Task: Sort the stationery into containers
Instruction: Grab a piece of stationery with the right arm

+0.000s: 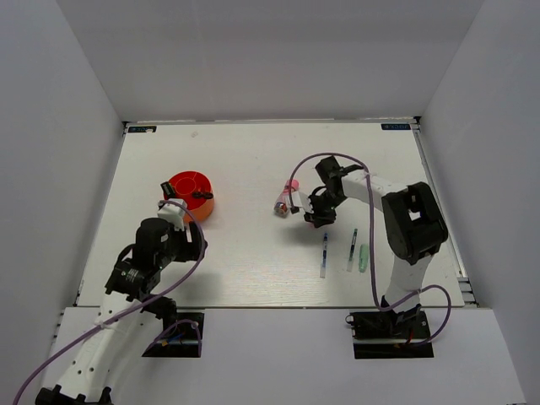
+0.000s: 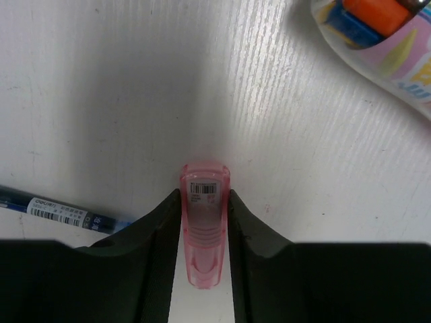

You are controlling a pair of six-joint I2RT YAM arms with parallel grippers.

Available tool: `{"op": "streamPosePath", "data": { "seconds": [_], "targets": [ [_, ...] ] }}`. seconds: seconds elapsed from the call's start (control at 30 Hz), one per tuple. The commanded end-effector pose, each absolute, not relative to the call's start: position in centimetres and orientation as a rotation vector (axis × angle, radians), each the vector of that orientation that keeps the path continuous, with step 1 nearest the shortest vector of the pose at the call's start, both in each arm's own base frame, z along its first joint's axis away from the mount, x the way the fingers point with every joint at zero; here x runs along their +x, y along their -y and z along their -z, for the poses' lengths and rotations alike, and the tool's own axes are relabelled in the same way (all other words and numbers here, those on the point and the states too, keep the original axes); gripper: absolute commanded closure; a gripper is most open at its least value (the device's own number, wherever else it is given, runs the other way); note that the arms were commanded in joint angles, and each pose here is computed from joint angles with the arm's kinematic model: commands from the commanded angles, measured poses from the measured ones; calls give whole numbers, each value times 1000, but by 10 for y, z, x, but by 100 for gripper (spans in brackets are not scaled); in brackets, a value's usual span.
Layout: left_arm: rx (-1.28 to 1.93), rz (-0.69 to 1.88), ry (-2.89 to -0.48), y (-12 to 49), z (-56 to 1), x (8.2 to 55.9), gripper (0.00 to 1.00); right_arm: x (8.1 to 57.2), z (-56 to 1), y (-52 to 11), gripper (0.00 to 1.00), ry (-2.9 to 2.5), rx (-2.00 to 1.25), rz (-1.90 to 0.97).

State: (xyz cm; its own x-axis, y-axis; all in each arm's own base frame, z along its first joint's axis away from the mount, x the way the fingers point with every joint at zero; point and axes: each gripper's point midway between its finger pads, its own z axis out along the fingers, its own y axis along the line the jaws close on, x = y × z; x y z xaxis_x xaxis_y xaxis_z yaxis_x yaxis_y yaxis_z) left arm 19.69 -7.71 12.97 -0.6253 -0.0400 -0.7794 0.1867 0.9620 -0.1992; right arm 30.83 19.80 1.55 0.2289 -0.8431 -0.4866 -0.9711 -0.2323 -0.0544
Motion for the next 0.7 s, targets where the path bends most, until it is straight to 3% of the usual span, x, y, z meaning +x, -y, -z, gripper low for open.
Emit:
{"op": "streamPosePath", "data": {
  "seconds": [0.0,0.23,0.37,0.5,0.67],
  "targets": [
    [72,311,-2181,73,-142,200,18,305,7,-181,68,-1736,-2247,-395],
    [-28,219,-2120,54,-149,205,18,303,21,-177,85,-1813,-2180,-262],
    [-49,194,-2104,49,-149,205,18,308,16,-182,90,-1839,-2091,-194],
    [-67,186,-2074,46,-153,207,18,324,-44,-218,99,-1849,-1909,-313],
    [-139,150,-2019,36,-159,210,18,348,-135,-269,100,-1891,-1625,-451]
  ]
}}
